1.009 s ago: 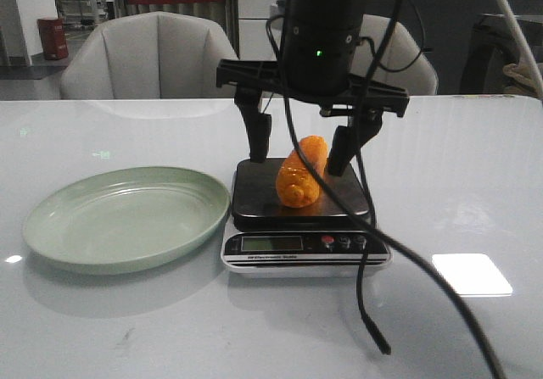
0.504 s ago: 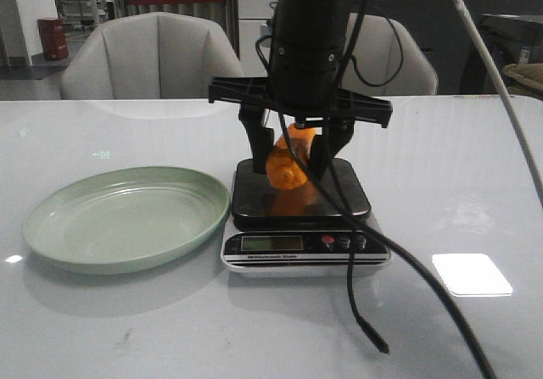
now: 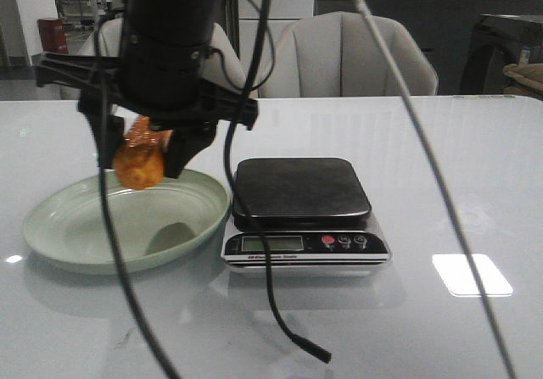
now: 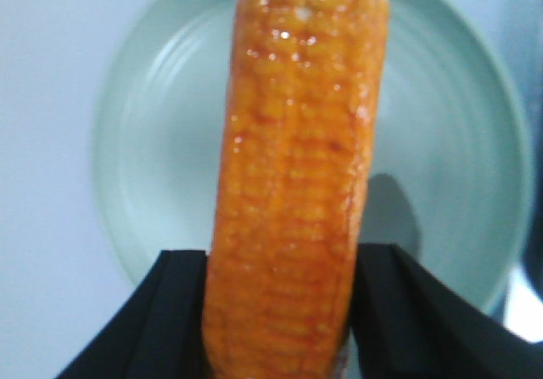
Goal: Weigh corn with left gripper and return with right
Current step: 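Carry the corn with the right gripper back onto the green plate, then open the right gripper and lift it away from the plate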
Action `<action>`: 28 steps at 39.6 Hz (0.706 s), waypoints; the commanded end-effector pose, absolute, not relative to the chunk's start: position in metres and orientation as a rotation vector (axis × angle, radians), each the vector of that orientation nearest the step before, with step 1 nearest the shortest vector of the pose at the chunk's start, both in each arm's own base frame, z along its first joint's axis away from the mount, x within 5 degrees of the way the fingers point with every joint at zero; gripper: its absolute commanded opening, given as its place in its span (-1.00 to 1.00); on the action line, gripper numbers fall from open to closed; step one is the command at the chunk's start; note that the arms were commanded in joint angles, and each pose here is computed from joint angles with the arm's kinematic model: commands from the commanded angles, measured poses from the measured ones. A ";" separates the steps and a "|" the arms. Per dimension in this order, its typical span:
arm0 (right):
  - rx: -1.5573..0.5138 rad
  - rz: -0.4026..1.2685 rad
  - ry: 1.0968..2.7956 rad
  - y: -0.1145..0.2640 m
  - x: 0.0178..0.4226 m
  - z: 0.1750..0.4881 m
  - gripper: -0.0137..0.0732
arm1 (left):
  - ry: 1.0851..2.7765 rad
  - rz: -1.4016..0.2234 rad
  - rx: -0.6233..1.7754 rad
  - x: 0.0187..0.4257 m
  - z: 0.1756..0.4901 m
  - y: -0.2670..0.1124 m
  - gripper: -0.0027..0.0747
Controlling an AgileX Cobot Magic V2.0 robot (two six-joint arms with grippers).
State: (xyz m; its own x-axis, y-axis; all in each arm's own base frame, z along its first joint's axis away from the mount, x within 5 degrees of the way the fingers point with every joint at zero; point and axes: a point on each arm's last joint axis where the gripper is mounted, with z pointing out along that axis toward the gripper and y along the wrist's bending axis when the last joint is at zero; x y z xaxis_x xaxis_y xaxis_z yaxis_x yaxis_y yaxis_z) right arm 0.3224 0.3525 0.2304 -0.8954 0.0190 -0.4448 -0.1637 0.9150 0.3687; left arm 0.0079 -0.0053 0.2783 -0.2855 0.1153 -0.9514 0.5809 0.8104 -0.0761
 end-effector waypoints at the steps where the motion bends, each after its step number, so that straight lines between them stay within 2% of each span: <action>1: -0.142 0.692 2.478 0.363 0.319 0.263 -0.24 | 1.712 -0.534 0.501 0.004 0.292 -0.003 -0.64; 6: -0.115 0.677 2.525 0.366 0.320 0.248 -0.18 | 1.712 -0.534 0.501 0.004 0.292 -0.003 -0.64; 9: -0.085 0.676 2.544 0.368 0.322 0.239 -0.05 | 1.712 -0.534 0.501 0.004 0.292 -0.003 -0.64; 15: -0.059 0.692 2.559 0.373 0.325 0.225 0.44 | 1.712 -0.534 0.501 0.004 0.292 -0.003 -0.64; 19: -0.051 0.701 2.565 0.374 0.325 0.221 0.66 | 1.712 -0.534 0.501 0.004 0.292 -0.003 -0.64; 28: -0.009 0.699 2.537 0.355 0.334 0.247 0.67 | 1.712 -0.534 0.501 0.004 0.292 -0.003 -0.64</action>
State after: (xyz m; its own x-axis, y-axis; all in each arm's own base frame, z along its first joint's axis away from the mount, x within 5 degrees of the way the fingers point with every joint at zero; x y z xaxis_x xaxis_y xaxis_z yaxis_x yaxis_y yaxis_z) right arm 0.3268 0.3678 0.1833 -0.9237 0.0589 -0.3787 -0.1037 0.9129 0.3948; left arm 0.0079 -0.0052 0.2782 -0.2860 0.1157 -0.9512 0.5808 0.8105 -0.0761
